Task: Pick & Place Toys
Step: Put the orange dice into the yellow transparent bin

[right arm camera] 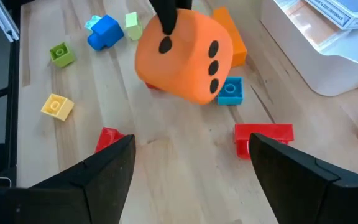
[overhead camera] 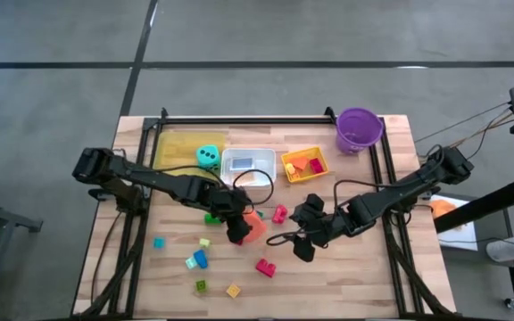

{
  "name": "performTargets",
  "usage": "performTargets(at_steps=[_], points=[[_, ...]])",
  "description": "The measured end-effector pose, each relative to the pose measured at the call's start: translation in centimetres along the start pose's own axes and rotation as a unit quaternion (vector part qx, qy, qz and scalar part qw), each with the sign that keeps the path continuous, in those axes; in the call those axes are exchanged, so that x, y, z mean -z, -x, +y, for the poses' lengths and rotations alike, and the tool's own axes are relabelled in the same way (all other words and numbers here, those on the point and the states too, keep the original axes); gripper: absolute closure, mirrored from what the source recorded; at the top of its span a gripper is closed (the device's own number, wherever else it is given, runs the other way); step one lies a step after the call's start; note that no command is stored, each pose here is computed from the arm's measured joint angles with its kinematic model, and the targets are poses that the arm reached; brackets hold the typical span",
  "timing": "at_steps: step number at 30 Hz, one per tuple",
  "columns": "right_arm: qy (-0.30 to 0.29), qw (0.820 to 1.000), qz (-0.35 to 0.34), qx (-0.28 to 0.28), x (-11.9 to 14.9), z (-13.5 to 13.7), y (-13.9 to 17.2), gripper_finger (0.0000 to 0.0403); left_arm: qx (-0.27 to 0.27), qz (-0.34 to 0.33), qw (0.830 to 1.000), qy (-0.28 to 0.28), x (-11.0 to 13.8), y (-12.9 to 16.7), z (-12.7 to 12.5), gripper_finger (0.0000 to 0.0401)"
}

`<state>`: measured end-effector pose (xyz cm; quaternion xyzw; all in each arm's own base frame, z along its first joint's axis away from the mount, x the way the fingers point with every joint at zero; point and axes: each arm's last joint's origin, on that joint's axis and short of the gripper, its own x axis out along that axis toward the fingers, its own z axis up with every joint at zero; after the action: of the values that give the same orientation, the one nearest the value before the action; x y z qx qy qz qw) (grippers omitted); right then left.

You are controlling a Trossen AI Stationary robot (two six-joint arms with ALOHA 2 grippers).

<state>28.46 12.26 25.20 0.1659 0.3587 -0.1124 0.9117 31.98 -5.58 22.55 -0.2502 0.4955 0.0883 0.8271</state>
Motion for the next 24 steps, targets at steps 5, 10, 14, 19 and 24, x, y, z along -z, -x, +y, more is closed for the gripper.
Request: performTargets(at_steps=[5, 10, 14, 19, 24], points=[[0.000, 1.000, 0.000, 0.000, 0.0, 0.0, 0.0, 0.0094, -0.003, 0.035, 0.999, -0.003, 0.4, -1.8, 0.0, 0.0399], [0.000, 1.000, 0.001, -0.001, 0.0, 0.0, 0.0, 0.0094, 0.015, 0.039, 0.999, -0.017, 0.5, -2.9, -0.6, 0.0400], [0.000, 1.000, 0.001, -0.001, 0.0, 0.0, 0.0, 0.0094, 0.023, 0.037, 0.999, -0.023, 0.5, -3.0, -0.8, 0.0400], [0.002, 1.000, 0.002, -0.003, 0.1, 0.1, 0.1, 0.0094, 0.036, 0.035, 0.998, -0.037, 1.1, -3.0, -1.8, 0.0400], [0.001, 1.000, 0.002, -0.003, 0.1, 0.2, 0.1, 0.0094, 0.012, 0.010, 0.998, -0.055, 1.9, -3.0, -2.8, 0.0350]])
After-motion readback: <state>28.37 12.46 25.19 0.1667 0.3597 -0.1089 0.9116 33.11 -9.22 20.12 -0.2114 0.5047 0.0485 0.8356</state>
